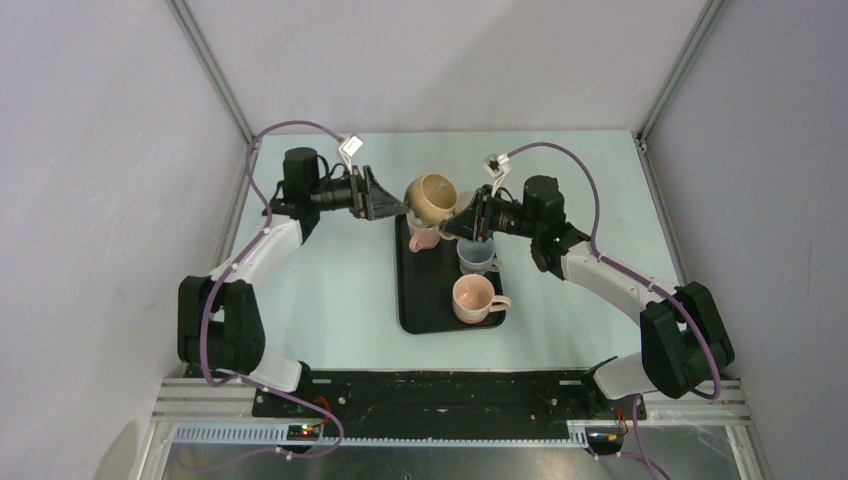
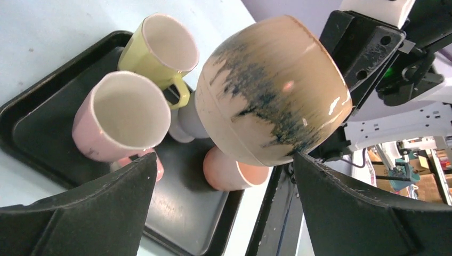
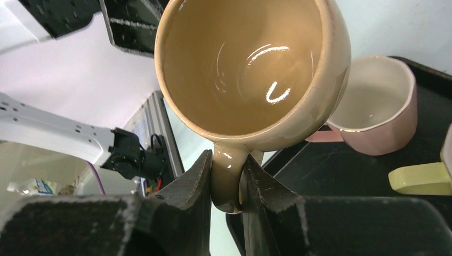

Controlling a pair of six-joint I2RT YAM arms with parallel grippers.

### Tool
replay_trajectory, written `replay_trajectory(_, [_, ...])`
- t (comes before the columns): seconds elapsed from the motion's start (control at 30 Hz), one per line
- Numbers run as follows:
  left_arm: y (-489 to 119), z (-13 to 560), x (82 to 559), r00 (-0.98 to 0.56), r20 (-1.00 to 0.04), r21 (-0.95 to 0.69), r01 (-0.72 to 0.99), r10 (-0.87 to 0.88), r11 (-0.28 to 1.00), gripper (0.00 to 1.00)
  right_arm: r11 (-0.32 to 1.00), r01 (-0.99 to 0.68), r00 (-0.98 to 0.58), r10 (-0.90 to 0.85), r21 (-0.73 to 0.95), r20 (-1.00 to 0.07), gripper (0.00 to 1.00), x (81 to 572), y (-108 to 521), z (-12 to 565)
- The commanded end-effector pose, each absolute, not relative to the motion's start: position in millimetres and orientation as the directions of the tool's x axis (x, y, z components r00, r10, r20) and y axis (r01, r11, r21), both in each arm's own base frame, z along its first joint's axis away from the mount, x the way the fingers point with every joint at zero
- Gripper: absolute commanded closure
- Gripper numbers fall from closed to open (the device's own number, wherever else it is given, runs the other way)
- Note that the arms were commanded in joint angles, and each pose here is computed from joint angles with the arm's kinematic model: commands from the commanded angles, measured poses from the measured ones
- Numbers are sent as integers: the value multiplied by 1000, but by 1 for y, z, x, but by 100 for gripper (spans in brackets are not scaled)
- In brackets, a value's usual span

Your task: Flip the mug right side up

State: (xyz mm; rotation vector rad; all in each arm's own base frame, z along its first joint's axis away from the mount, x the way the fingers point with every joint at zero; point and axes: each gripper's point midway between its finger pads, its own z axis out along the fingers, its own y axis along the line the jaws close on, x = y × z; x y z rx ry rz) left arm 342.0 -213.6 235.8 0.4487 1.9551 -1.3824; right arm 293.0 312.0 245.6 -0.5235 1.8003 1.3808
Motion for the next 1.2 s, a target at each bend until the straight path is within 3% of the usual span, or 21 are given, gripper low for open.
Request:
replay_trajectory(0.0, [-191, 238, 339, -643, -762, -602, 661, -75, 447, 0, 170, -881, -440, 42, 440, -897, 100, 257, 336, 273])
replay_trajectory(0.43, [-135, 219, 328, -591, -807, -456, 606, -15, 652, 0, 180, -901, -418, -106, 396, -902, 100, 237, 361, 224])
replay_trajectory(0.67, [-92, 210, 326, -540, -839, -282, 537, 67, 795, 0, 250, -887, -428, -127, 388, -895, 100, 241, 364, 205])
replay_trajectory(1.17, [-53, 200, 305, -498, -858, -118, 427, 124, 897, 0, 355, -869, -406, -118, 344, -906, 100, 246, 361, 195])
